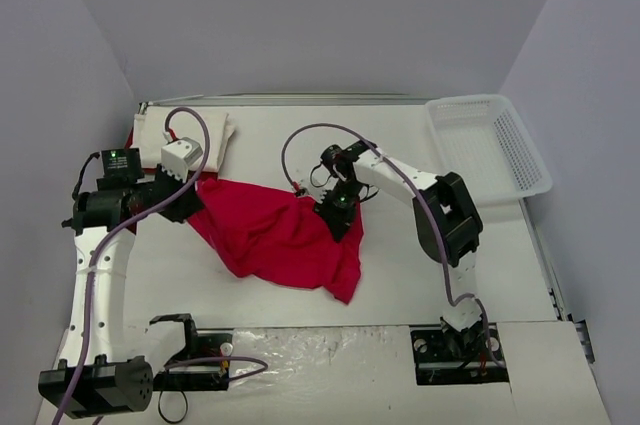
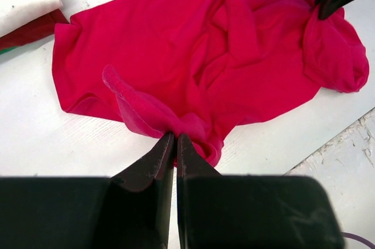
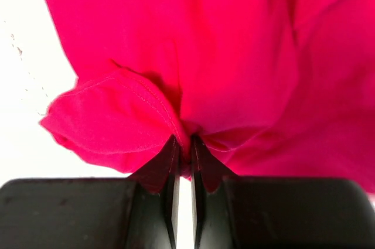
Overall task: Fold and stack the t-shirts
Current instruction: Flatten out the tshirt
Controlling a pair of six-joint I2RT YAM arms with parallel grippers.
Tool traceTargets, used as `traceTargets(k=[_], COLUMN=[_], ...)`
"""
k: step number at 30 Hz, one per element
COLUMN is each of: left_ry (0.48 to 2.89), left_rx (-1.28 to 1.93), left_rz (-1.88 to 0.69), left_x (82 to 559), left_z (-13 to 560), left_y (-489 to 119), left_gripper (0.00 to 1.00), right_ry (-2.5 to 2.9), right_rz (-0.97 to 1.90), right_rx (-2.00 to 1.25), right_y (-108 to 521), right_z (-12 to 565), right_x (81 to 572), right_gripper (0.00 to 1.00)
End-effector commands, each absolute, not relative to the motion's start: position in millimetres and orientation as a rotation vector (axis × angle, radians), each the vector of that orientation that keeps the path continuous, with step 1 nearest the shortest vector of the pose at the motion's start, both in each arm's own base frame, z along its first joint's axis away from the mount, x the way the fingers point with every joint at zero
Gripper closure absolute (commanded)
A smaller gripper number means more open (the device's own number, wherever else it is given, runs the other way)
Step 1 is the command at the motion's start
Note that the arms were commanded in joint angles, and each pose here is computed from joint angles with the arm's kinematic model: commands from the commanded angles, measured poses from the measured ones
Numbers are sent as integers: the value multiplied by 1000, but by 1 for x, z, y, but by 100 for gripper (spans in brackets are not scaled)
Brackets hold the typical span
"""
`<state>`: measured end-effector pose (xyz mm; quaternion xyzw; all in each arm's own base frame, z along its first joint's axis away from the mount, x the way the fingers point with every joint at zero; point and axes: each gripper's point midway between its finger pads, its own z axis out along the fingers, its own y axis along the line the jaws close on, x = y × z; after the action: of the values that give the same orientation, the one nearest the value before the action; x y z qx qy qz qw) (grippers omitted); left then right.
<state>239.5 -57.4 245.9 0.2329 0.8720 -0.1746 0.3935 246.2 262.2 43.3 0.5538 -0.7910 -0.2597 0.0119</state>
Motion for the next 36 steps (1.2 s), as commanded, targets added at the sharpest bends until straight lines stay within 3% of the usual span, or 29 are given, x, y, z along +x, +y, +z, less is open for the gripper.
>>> traceTargets(k=[1,5,9,14,19,35,36], left_ry=[2164,2135,2107,2019,1965,2007,2009], left_rx=[588,556,503,423,422,481,480], left_rz=[-455,-446,-400,-300,-288,-314,-322], left_x=[251,279,318,347,348,337,337], left_z=[266,298,328,375,397,359,358], left_y=[-59,-57,-47,-34,-34,-39,-39], left_gripper=[98,98,98,98,98,98,97], right_ry=[-2599,-2809,-3150,-3382,-3421,-3343,-3341], right_rz=[-724,-607,-528,-503,-582,-657,-664], right_rx=[1821,1838,1660,1451,1300,1194,1190], right_y=[249,218,146,89,62,47,47], right_z=[107,162,224,253,244,199,197], right_x=[251,283,345,389,406,400,400], right_gripper=[100,100,100,100,100,100,96])
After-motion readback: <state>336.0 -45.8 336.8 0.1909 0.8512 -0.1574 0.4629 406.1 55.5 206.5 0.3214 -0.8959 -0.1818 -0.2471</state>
